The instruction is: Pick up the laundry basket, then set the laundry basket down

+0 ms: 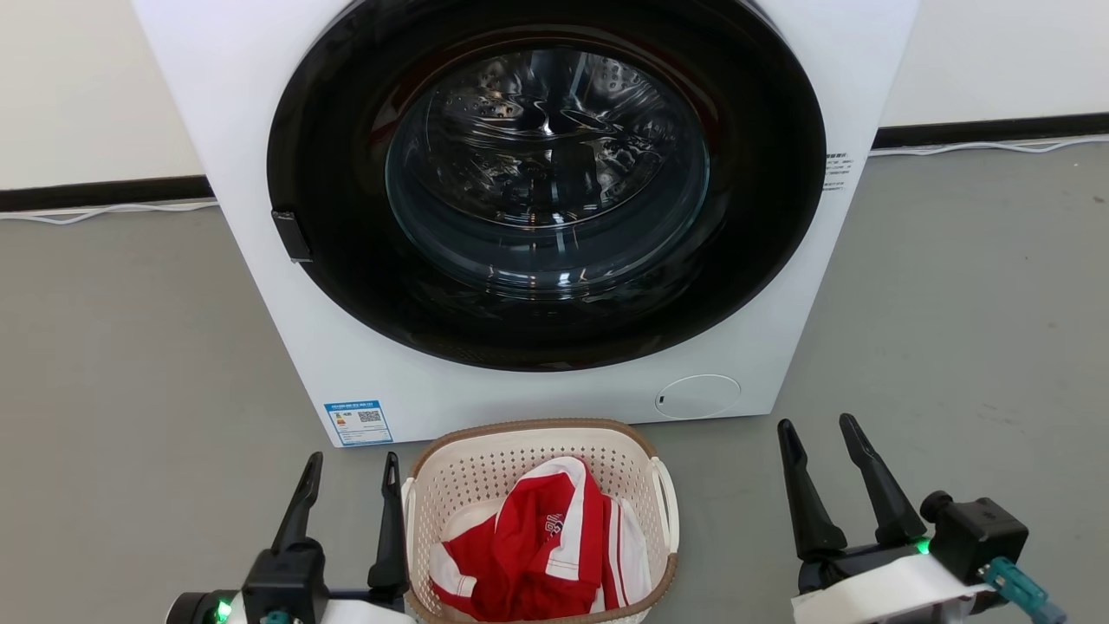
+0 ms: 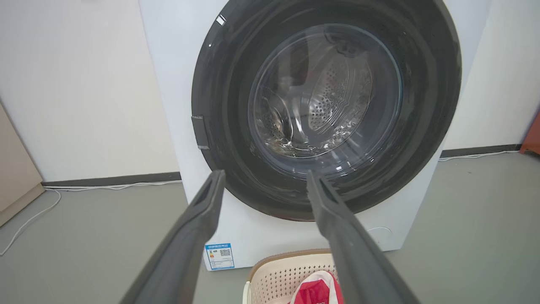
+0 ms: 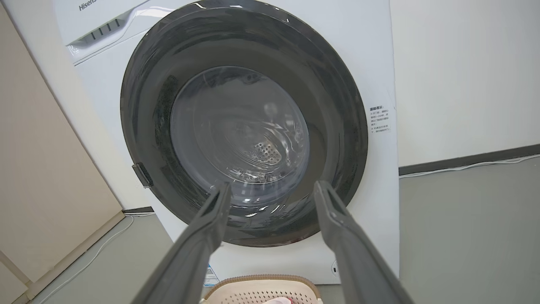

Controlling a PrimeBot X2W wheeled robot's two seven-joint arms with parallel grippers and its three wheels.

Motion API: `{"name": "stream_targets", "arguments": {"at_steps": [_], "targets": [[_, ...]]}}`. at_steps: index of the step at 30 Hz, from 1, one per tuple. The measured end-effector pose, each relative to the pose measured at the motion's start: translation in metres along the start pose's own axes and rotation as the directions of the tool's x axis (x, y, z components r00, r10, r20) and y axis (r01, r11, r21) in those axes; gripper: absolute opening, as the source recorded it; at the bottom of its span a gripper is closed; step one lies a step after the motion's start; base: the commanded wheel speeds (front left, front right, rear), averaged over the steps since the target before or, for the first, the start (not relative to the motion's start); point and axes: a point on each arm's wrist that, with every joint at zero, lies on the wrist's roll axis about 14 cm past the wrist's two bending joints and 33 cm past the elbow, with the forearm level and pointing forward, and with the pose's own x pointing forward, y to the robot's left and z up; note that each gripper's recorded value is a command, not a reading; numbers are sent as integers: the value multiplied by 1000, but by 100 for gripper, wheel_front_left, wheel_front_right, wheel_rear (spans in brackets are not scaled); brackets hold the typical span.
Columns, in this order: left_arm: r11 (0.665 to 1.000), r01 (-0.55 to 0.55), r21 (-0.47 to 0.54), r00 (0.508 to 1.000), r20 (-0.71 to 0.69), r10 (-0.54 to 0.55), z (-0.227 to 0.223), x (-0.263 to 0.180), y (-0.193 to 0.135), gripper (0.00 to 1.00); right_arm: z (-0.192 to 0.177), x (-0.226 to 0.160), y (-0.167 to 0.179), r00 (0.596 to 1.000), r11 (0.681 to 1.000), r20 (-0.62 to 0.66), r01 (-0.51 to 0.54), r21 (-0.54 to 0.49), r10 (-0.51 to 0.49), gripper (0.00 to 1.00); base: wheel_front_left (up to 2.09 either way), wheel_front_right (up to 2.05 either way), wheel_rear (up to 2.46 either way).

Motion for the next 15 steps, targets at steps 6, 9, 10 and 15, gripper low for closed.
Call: {"name": "stream_targets", "arguments": {"at_steps": [6, 9, 10, 15], "targets": [[998, 2, 63, 1000, 27, -4, 3, -1, -1, 100, 1, 0, 4, 1000, 998, 11, -22, -62, 23, 100, 0, 0, 0], [997, 5, 81, 999, 34, -8, 4, -1, -2, 100, 2, 0, 6, 999, 996, 15, -30, -80, 31, 100, 0, 0, 0], [997, 4, 80, 999, 34, -7, 4, -2, -2, 100, 2, 0, 7, 999, 996, 15, -31, -82, 32, 100, 0, 0, 0], [997, -2, 76, 1000, 19, 1, 0, -5, 0, 100, 1, 0, 6, 999, 996, 11, -30, -82, 31, 100, 0, 0, 0]]}}
